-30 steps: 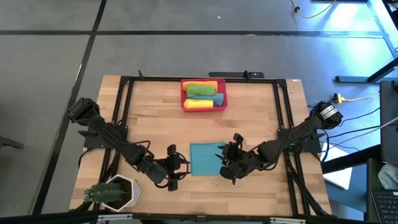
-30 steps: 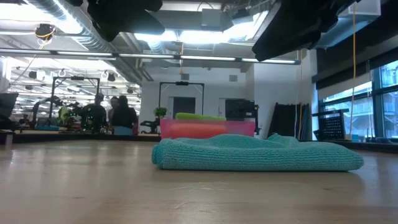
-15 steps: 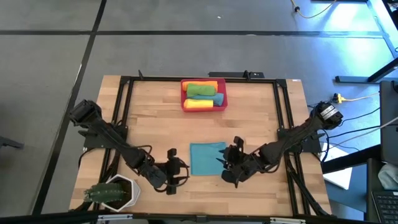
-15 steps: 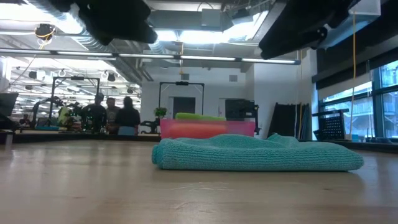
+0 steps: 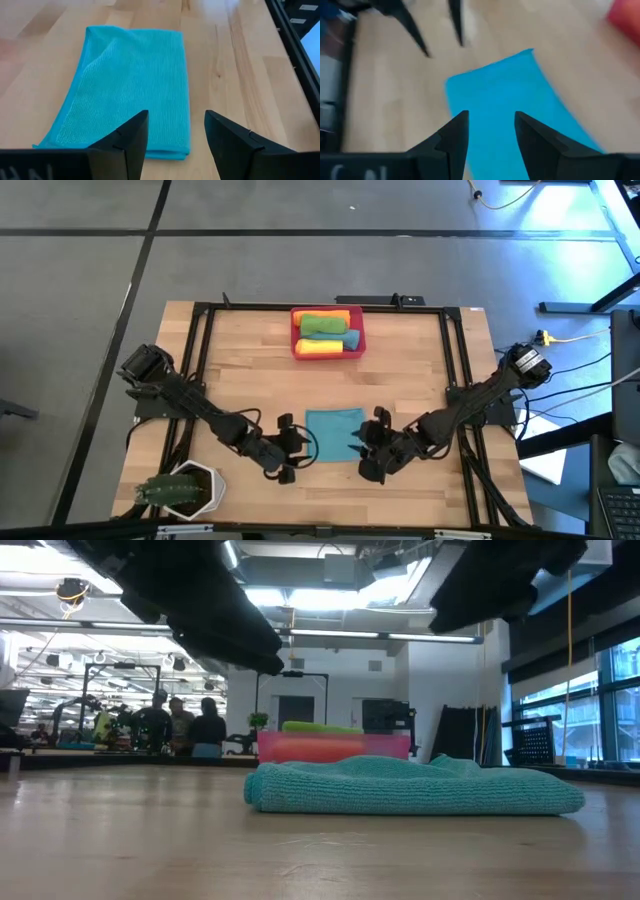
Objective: Roll microfiber towels into tight, uniform cylinder then place into a basket
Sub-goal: Roll the blue microfiber cloth
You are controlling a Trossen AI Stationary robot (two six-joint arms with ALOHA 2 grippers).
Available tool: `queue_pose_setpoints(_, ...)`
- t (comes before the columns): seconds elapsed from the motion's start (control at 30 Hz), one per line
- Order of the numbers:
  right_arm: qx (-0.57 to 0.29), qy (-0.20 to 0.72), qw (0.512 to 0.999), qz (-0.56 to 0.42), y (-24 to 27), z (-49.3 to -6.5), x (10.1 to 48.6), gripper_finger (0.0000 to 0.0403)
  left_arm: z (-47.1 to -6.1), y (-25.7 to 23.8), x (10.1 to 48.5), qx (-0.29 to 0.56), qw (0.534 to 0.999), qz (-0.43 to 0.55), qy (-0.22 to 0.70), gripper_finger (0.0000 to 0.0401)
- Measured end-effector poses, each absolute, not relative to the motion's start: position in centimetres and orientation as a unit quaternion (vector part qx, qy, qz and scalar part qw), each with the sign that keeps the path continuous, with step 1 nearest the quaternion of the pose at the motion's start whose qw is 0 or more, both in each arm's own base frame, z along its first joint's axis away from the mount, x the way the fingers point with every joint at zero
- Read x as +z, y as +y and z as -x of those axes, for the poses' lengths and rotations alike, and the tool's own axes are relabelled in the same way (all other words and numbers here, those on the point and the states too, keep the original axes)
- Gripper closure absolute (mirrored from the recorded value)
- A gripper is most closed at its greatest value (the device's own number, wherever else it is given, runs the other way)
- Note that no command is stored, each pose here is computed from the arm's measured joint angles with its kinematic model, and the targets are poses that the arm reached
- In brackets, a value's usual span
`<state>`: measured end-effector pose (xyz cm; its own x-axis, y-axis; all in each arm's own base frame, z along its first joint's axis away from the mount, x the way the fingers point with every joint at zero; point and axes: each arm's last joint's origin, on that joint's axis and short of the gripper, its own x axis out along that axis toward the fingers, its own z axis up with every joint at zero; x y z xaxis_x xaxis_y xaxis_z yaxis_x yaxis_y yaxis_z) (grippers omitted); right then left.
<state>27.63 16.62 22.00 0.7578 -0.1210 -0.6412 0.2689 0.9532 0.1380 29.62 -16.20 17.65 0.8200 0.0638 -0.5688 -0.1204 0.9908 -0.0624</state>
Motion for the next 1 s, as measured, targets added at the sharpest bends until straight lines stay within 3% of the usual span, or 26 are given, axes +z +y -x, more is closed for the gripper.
queue_pose_setpoints(0.43, 0.044, 0.401, 0.891, -0.209, 20.5, -26.4, 21.3, 0.0242, -29.8, -16.5, 18.1, 0.040, 0.959, 0.062, 0.274, 0.0218)
queue_pose_setpoints(0.83, 0.005, 0.421, 0.901, -0.107, 21.9, -26.7, 16.9, 0.0242, -30.4, -16.1, 18.6, 0.049, 0.965, 0.080, 0.244, 0.0218)
queue_pose_setpoints(1.0, -0.011, 0.475, 0.871, -0.126, 20.8, -27.4, 15.2, 0.0251, -30.5, -15.9, 18.6, 0.050, 0.966, 0.068, 0.245, 0.0218)
